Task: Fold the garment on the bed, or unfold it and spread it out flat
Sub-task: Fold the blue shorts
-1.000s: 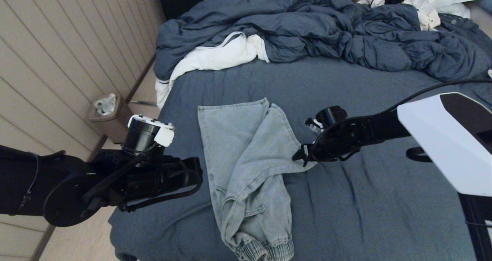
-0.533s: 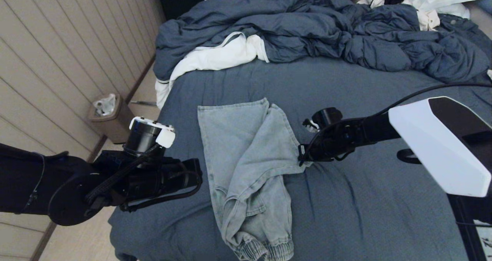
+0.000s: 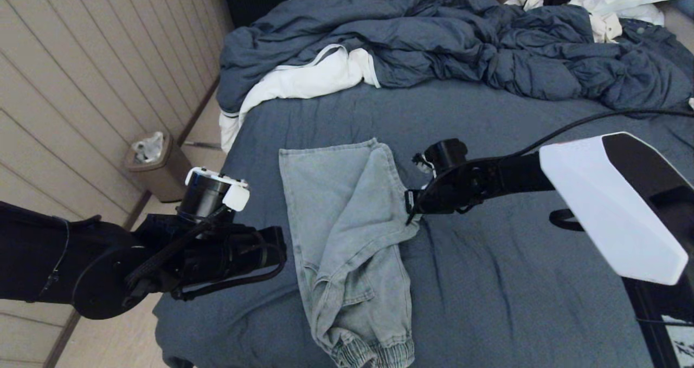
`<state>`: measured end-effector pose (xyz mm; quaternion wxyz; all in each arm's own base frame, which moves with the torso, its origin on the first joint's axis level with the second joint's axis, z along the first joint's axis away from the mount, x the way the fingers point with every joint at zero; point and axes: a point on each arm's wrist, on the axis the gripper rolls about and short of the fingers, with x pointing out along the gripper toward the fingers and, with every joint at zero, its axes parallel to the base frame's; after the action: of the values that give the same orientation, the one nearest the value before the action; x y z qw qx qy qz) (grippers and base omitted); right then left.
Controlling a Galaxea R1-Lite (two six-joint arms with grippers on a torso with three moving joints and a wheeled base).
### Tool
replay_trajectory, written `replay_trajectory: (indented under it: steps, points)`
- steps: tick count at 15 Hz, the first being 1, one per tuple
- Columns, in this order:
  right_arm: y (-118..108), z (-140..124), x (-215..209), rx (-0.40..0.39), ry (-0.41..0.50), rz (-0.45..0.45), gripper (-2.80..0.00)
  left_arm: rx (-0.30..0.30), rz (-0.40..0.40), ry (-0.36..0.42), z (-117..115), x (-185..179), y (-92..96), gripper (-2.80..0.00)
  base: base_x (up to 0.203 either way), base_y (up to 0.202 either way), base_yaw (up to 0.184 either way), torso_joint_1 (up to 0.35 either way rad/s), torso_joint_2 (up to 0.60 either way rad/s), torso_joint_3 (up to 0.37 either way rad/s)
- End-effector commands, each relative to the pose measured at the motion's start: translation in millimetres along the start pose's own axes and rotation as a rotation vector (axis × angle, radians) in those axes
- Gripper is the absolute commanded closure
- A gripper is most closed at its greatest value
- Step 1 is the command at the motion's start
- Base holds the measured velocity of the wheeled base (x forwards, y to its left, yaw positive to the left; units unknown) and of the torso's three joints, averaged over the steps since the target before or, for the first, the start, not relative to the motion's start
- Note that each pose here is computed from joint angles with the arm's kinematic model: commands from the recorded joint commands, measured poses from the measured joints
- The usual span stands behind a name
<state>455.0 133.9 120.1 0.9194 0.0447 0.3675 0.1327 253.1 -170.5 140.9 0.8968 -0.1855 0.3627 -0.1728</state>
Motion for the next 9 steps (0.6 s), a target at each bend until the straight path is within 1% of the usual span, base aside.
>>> replay_trajectory:
  steps: [1,2,4,5,6,7,8,9]
  points:
    - [33,22,-27,-0.032,-0.088,0.057,0.00,-0.004,-0.008,-0.014,0,-1,-0.2,0.00,0.000,0.000,0.000,0.000,0.00,0.000]
    - [45,26,-35,-0.045,-0.100,0.077,0.00,-0.004,-0.015,-0.025,2,-4,-1.2,0.00,0.000,0.000,0.000,0.000,0.00,0.000]
    - [79,33,-52,-0.090,-0.125,0.137,0.00,-0.006,-0.022,-0.038,4,-8,-1.9,0.00,0.000,0.000,0.000,0.000,0.00,0.000]
    - [96,32,-60,-0.116,-0.137,0.167,0.00,-0.007,-0.022,-0.039,4,-9,-1.7,0.00,0.000,0.000,0.000,0.000,0.00,0.000]
    - [107,31,-64,-0.132,-0.142,0.185,0.00,-0.007,-0.022,-0.040,4,-9,-1.7,0.00,0.000,0.000,0.000,0.000,0.00,0.000]
    - [124,26,-67,-0.152,-0.152,0.199,0.00,-0.009,-0.020,-0.040,3,-9,-1.1,0.00,0.000,0.000,0.000,0.000,0.00,0.000]
    - [139,23,-71,-0.167,-0.171,0.182,0.00,-0.010,-0.023,-0.051,4,-10,-1.5,0.00,0.000,0.000,0.000,0.000,0.00,0.000]
    - [154,20,-75,-0.179,-0.211,0.148,0.00,-0.013,-0.029,-0.069,6,-10,-2.0,0.00,0.000,0.000,0.000,0.000,0.00,0.000]
